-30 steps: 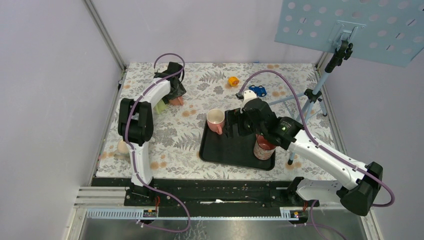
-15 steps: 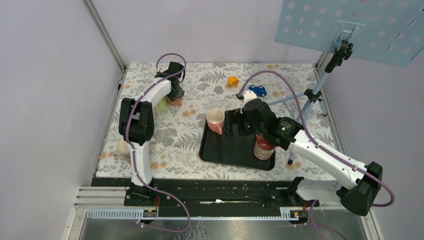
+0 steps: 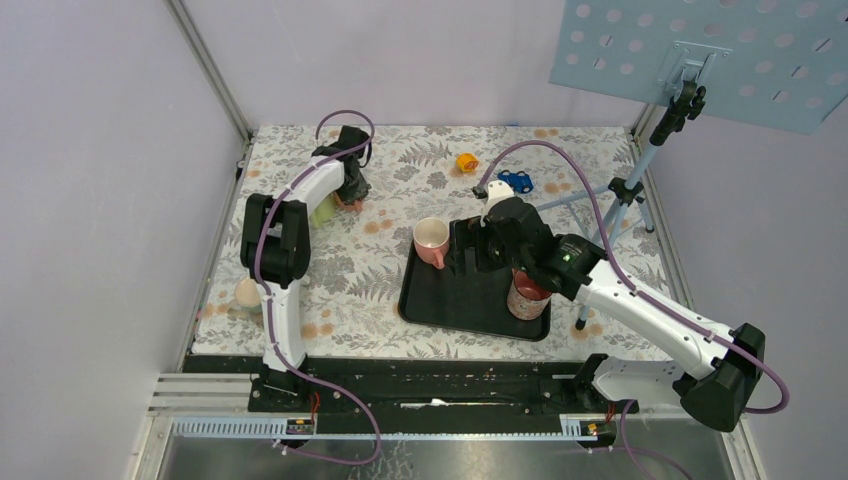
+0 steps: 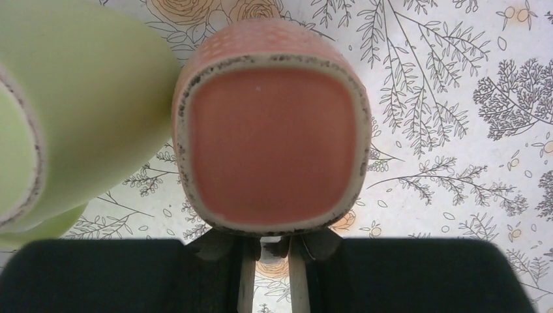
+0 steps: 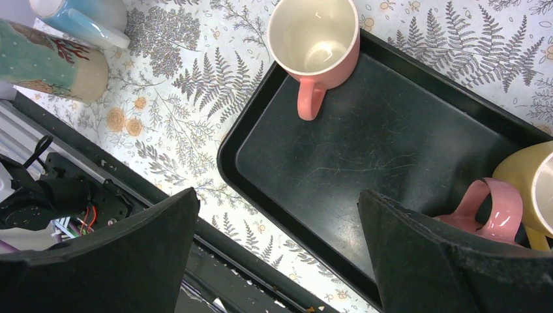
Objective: Turn the mug right side up
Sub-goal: Turn over the cup at the center of the board, then place the cup on the tray.
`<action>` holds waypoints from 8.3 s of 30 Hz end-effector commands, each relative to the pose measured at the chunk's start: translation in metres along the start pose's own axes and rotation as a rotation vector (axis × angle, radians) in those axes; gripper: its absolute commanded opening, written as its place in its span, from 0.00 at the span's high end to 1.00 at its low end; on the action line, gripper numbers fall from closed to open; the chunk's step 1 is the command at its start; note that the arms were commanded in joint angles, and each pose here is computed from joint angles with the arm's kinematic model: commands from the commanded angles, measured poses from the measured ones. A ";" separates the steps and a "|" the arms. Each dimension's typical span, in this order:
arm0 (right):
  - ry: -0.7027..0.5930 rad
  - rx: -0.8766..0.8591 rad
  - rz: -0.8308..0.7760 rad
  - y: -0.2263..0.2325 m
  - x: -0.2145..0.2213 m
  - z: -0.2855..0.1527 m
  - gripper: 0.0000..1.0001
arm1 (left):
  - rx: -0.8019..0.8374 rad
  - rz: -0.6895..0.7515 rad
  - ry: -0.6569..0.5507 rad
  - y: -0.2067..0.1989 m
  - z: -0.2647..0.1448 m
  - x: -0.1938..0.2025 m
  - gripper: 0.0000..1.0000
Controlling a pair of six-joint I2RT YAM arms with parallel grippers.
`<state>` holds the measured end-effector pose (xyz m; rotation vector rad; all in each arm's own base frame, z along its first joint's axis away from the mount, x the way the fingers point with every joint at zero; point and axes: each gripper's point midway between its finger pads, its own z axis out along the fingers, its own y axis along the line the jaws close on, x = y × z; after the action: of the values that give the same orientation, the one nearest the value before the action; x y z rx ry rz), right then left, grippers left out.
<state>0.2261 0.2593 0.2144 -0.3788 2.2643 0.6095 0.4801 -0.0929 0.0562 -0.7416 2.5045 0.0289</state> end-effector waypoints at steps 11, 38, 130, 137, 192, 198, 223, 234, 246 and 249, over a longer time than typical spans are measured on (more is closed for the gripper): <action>-0.031 -0.015 0.012 0.004 -0.004 0.000 0.00 | 0.059 0.045 -0.069 -0.017 -0.026 -0.032 0.64; -0.035 -0.020 0.021 0.004 -0.004 -0.003 0.00 | 0.055 0.074 0.004 -0.016 -0.006 -0.011 0.65; -0.457 -0.791 0.614 0.066 -0.171 -0.064 0.42 | 1.863 0.098 0.124 -0.124 -0.483 0.067 1.00; -0.436 -0.815 0.593 0.070 -0.168 -0.068 0.51 | 1.897 0.128 0.144 -0.121 -0.485 0.074 1.00; -0.393 -0.463 0.464 0.029 -0.142 -0.044 1.00 | 1.660 0.228 -0.005 -0.135 -0.402 0.096 0.12; -0.385 -0.383 0.443 0.018 -0.138 -0.041 1.00 | 1.539 0.257 -0.046 -0.135 -0.385 0.096 0.01; -0.149 0.032 0.299 -0.046 -0.054 -0.005 1.00 | 1.350 0.282 -0.203 -0.111 -0.383 0.078 0.01; -0.099 0.140 0.275 -0.062 -0.018 0.027 1.00 | 1.323 0.289 -0.242 -0.104 -0.388 0.072 0.01; -0.129 0.214 0.254 -0.074 -0.005 0.043 1.00 | 1.318 0.303 -0.244 -0.105 -0.391 0.070 0.01; -0.176 0.222 0.226 -0.072 -0.009 0.048 1.00 | 1.308 0.298 -0.238 -0.104 -0.389 0.070 0.01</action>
<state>0.2642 0.2118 0.1409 0.0274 2.3849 0.4654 0.2986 -0.2817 0.3344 0.1542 1.9017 -1.1848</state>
